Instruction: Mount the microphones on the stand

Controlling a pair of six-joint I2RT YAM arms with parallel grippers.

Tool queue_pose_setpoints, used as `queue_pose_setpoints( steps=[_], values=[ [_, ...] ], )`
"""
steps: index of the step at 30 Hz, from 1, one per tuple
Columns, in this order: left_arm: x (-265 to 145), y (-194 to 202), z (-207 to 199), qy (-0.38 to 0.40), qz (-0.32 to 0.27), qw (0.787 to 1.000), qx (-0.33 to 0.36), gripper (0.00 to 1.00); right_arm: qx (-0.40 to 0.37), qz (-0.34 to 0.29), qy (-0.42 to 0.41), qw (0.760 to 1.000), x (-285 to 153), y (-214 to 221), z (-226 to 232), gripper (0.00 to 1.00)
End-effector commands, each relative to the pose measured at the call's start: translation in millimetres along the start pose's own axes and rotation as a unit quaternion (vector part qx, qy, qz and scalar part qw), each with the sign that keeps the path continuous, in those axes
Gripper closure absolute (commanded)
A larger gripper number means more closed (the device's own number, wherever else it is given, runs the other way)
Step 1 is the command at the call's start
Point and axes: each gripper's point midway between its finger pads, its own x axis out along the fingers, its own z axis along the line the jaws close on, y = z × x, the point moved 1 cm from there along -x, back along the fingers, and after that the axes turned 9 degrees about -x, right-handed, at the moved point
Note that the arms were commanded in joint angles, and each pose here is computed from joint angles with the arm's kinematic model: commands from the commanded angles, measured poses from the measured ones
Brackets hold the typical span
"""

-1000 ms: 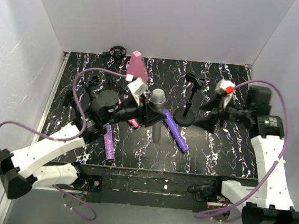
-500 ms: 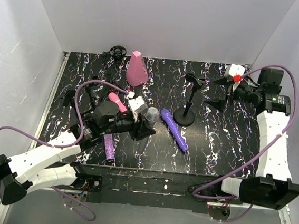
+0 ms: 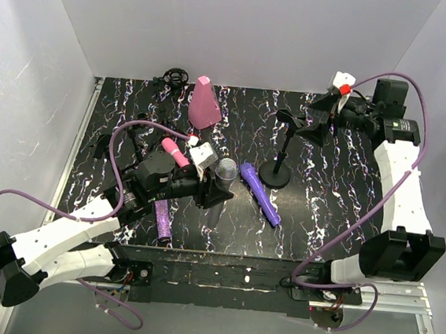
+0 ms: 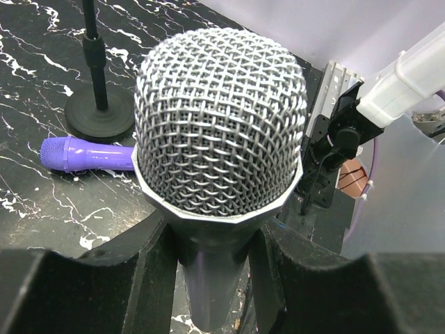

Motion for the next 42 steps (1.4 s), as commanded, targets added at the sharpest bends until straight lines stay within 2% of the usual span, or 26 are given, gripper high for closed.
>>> queue_pose_setpoints(
  steps=[1, 8, 17, 27, 33, 36, 38, 40, 42],
  values=[
    [-4, -14, -8, 0.016, -0.027, 0.999, 0.008, 1.00, -0.009, -0.009, -0.014, 1.000, 8, -19, -12, 0.05],
    [-4, -14, -8, 0.015, -0.030, 0.999, 0.004, 1.00, 0.014, 0.008, -0.066, 0.998, 27, 2, -2, 0.11],
    [-5, -17, -7, 0.010, -0.035, 0.999, 0.004, 1.00, 0.026, 0.024, -0.102, 0.994, 32, 23, 13, 0.27],
    [1, -24, -8, 0.013, -0.042, 0.999, 0.006, 1.00, 0.026, -0.002, -0.096, 0.995, 31, 12, 16, 0.25],
    [1, -28, -7, 0.010, -0.049, 0.999, 0.009, 1.00, 0.033, -0.002, -0.092, 0.995, 34, 14, 12, 0.28],
    [2, -33, -7, 0.008, -0.054, 0.998, 0.016, 1.00, 0.032, 0.000, -0.090, 0.995, 34, 14, 12, 0.35],
    [3, -37, -7, 0.007, -0.058, 0.998, 0.020, 1.00, 0.031, 0.003, -0.089, 0.996, 32, 15, 12, 0.43],
    [6, -43, -6, 0.002, -0.060, 0.998, 0.024, 1.00, 0.028, 0.005, -0.092, 0.995, 31, 14, 14, 0.57],
    [10, -54, -7, 0.002, -0.066, 0.997, 0.030, 1.00, 0.022, 0.006, -0.099, 0.995, 29, 12, 17, 0.76]
  ],
)
